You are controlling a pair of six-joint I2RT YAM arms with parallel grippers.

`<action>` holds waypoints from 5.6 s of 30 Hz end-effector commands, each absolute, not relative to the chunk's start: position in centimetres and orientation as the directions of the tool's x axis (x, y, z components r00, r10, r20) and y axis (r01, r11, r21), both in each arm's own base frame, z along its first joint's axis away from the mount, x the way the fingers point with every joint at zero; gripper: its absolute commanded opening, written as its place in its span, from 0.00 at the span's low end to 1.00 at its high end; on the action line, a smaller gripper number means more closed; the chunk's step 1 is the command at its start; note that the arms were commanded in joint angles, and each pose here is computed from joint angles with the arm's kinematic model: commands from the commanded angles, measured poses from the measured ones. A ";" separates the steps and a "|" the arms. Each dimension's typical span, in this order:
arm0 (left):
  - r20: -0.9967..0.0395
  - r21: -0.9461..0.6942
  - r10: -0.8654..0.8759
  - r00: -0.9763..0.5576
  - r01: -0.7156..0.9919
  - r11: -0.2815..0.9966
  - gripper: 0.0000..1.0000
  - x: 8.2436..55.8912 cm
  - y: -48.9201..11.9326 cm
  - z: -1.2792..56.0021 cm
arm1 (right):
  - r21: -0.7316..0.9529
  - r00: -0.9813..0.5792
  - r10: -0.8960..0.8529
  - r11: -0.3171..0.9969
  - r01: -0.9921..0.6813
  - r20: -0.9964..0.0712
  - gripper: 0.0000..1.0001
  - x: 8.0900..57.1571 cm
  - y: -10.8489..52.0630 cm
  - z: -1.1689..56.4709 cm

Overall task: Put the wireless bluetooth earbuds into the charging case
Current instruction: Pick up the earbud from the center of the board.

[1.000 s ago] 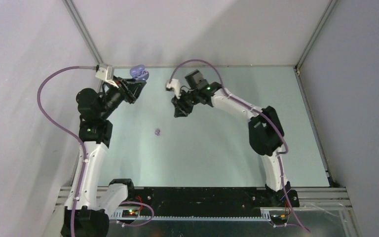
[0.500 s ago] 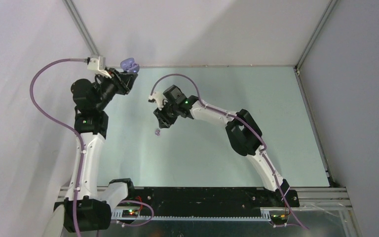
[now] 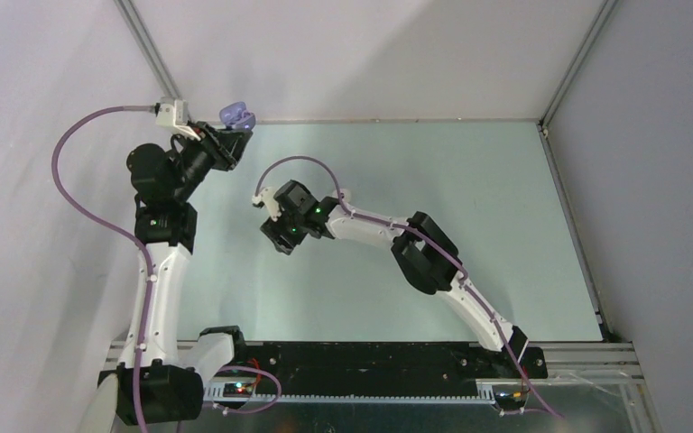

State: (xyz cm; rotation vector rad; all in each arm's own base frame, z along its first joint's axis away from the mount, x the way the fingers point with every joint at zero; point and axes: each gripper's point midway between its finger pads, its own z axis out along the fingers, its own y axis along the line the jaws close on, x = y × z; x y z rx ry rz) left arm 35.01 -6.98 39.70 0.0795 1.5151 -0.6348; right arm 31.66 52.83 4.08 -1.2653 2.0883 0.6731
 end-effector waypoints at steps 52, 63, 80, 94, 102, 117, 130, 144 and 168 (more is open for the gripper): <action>-0.937 -0.315 -0.350 -0.025 0.499 0.808 0.00 34.6 -7.7 39.5 | -0.487 0.613 -0.431 -0.375 -0.789 -0.662 0.23 35.3 45.3 7.6; -0.943 -0.303 -0.330 -0.033 0.492 0.816 0.00 34.5 -7.6 39.2 | -0.508 0.709 -0.383 -0.505 -0.698 -0.593 0.20 35.5 46.6 5.2; -0.943 -0.303 -0.331 -0.031 0.490 0.817 0.00 34.4 -7.5 38.9 | -0.417 0.689 -0.420 -0.572 -0.706 -0.591 0.10 33.3 48.2 3.7; -0.940 -0.310 -0.340 -0.029 0.490 0.815 0.00 34.2 -7.5 39.0 | -0.171 0.363 -0.542 -0.372 -0.912 -0.758 0.16 31.7 47.9 8.9; -0.939 -0.312 -0.343 -0.028 0.486 0.816 0.00 34.3 -7.5 39.0 | -0.363 0.635 -0.457 -0.550 -0.752 -0.623 0.17 31.0 44.9 6.5; -0.939 -0.316 -0.341 -0.038 0.481 0.817 0.00 34.3 -7.4 38.6 | -0.496 0.722 -0.402 -0.535 -0.684 -0.563 0.26 33.5 47.3 6.1; -0.940 -0.319 -0.339 -0.046 0.479 0.818 0.00 34.4 -7.5 38.3 | -0.485 0.740 -0.383 -0.574 -0.659 -0.553 0.23 33.6 47.6 5.2; -0.939 -0.322 -0.339 -0.052 0.475 0.819 0.00 34.4 -7.4 38.1 | -0.505 0.772 -0.367 -0.597 -0.623 -0.519 0.25 34.2 48.3 3.9; -0.940 -0.318 -0.339 -0.041 0.466 0.825 0.00 34.5 -7.0 38.2 | -0.503 0.726 -0.385 -0.534 -0.679 -0.570 0.00 35.8 48.9 8.7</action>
